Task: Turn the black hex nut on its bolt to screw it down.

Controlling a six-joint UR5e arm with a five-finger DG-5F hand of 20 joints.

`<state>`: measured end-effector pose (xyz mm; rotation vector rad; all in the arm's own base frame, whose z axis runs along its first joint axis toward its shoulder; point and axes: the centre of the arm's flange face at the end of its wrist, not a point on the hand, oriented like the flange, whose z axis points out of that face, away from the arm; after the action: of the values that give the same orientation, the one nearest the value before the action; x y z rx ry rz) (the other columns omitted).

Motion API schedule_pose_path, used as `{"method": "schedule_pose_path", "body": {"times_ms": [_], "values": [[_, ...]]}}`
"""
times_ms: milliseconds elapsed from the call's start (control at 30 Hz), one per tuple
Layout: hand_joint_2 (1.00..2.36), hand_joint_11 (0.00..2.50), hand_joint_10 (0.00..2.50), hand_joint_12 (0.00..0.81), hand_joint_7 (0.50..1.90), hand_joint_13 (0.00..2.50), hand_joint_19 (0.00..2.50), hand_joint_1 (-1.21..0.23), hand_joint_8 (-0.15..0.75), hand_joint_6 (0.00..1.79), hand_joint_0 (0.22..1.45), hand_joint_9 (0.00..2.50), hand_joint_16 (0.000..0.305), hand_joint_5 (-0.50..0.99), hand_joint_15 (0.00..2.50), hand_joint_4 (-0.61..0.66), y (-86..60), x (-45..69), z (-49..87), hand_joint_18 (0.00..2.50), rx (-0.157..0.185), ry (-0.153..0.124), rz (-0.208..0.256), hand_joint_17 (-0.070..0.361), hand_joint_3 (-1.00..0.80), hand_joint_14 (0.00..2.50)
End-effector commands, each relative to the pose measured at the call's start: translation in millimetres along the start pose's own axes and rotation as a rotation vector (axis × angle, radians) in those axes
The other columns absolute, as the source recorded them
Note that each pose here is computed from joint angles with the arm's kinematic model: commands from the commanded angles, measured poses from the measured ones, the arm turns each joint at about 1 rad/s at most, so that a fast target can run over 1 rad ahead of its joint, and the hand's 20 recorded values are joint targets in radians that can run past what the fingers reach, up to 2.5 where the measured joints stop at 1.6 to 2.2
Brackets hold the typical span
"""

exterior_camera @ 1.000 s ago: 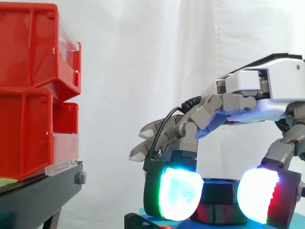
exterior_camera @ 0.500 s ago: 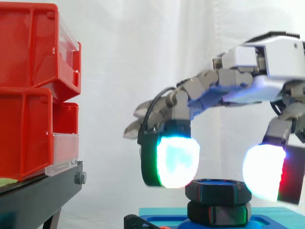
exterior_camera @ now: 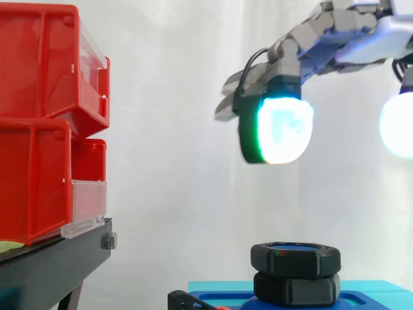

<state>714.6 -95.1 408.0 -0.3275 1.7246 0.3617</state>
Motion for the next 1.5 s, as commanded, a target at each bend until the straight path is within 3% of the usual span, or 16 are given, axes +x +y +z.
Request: {"method": "schedule_pose_path", "body": {"times_ms": [0,133,267,467,533,567,633,667,700,733,767,800,900,1033,1200,1467], "values": [[1.00,0.27,0.01,0.193,0.81,0.31,0.16,-0.62,0.235,0.50,0.47,0.46,0.024,-0.22,0.00,0.15,5.7,-13.3,-24.0,0.09,0.033,0.050,0.027,0.053,-0.50,0.00],[1.00,0.27,0.01,0.196,0.82,0.31,0.16,-0.63,0.232,0.50,0.48,0.46,0.025,-0.22,0.01,0.15,17.0,-16.5,-49.2,0.09,0.055,0.076,0.040,0.055,-0.50,0.00],[1.00,0.26,0.01,0.201,0.81,0.30,0.16,-0.63,0.232,0.50,0.48,0.45,0.025,-0.22,0.01,0.15,27.8,-15.6,-71.2,0.08,0.086,0.051,0.039,0.055,-0.50,0.00],[1.00,0.20,0.00,0.240,0.80,0.24,0.10,-0.64,0.215,0.50,0.48,0.35,0.034,-0.23,0.00,0.13,46.0,3.9,-116.5,0.10,0.182,-0.071,0.079,0.076,-0.50,0.00],[1.00,0.15,0.00,0.246,0.78,0.19,0.07,-0.63,0.209,0.50,0.48,0.31,0.035,-0.23,0.00,0.13,51.5,14.0,-130.0,0.05,0.233,-0.142,0.129,0.079,-0.50,0.00],[1.00,0.14,0.00,0.246,0.78,0.18,0.06,-0.63,0.209,0.50,0.48,0.30,0.036,-0.23,0.00,0.13,51.5,14.0,-130.0,0.04,0.233,-0.142,0.129,0.080,-0.50,0.00],[1.00,0.10,0.00,0.255,0.77,0.14,0.03,-0.64,0.210,0.50,0.47,0.27,0.038,-0.24,0.00,0.12,52.3,28.9,-130.8,0.00,0.274,-0.211,0.231,0.086,-0.50,0.00],[1.00,0.10,0.00,0.254,0.76,0.14,0.02,-0.64,0.211,0.50,0.47,0.27,0.038,-0.24,0.00,0.11,51.4,30.8,-130.1,0.00,0.282,-0.228,0.268,0.086,-0.50,0.00],[1.00,0.07,0.00,0.262,0.76,0.11,0.00,-0.64,0.210,0.50,0.46,0.23,0.041,-0.24,0.00,0.11,50.3,34.9,-130.1,0.00,0.298,-0.244,0.344,0.093,-0.50,0.00],[1.00,0.06,0.00,0.267,0.76,0.10,0.00,-0.64,0.210,0.50,0.45,0.23,0.042,-0.24,0.00,0.11,50.3,34.9,-130.1,0.00,0.298,-0.244,0.344,0.095,-0.50,0.00],[1.00,0.06,0.00,0.267,0.75,0.10,0.00,-0.64,0.210,0.50,0.45,0.22,0.042,-0.24,0.00,0.11,50.9,37.4,-128.1,0.00,0.315,-0.267,0.462,0.096,-0.50,0.00],[1.00,0.06,0.00,0.271,0.76,0.09,0.00,-0.64,0.211,0.50,0.45,0.22,0.043,-0.24,0.00,0.11,50.6,38.2,-126.6,0.00,0.322,-0.288,0.538,0.096,-0.50,0.00],[1.00,0.07,0.00,0.272,0.75,0.08,0.00,-0.64,0.212,0.50,0.45,0.22,0.043,-0.24,0.00,0.11,50.2,38.8,-123.0,0.00,0.329,-0.327,0.654,0.097,-0.50,0.00],[1.00,0.06,0.00,0.274,0.75,0.08,0.00,-0.62,0.222,0.50,0.46,0.26,0.044,-0.24,0.00,0.13,49.6,39.9,-121.2,0.00,0.345,-0.351,0.722,0.098,-0.50,0.00],[1.00,0.04,0.00,0.283,0.70,0.07,0.00,-0.58,0.228,0.50,0.46,0.26,0.045,-0.23,0.00,0.15,49.3,40.4,-120.4,0.00,0.433,-0.416,0.834,0.101,-0.50,0.00],[1.00,0.03,0.00,0.295,0.69,0.07,0.00,-0.56,0.234,0.50,0.46,0.27,0.047,-0.23,0.00,0.15,57.5,40.1,-114.9,0.00,0.425,-0.424,0.874,0.106,-0.50,0.00]]}}
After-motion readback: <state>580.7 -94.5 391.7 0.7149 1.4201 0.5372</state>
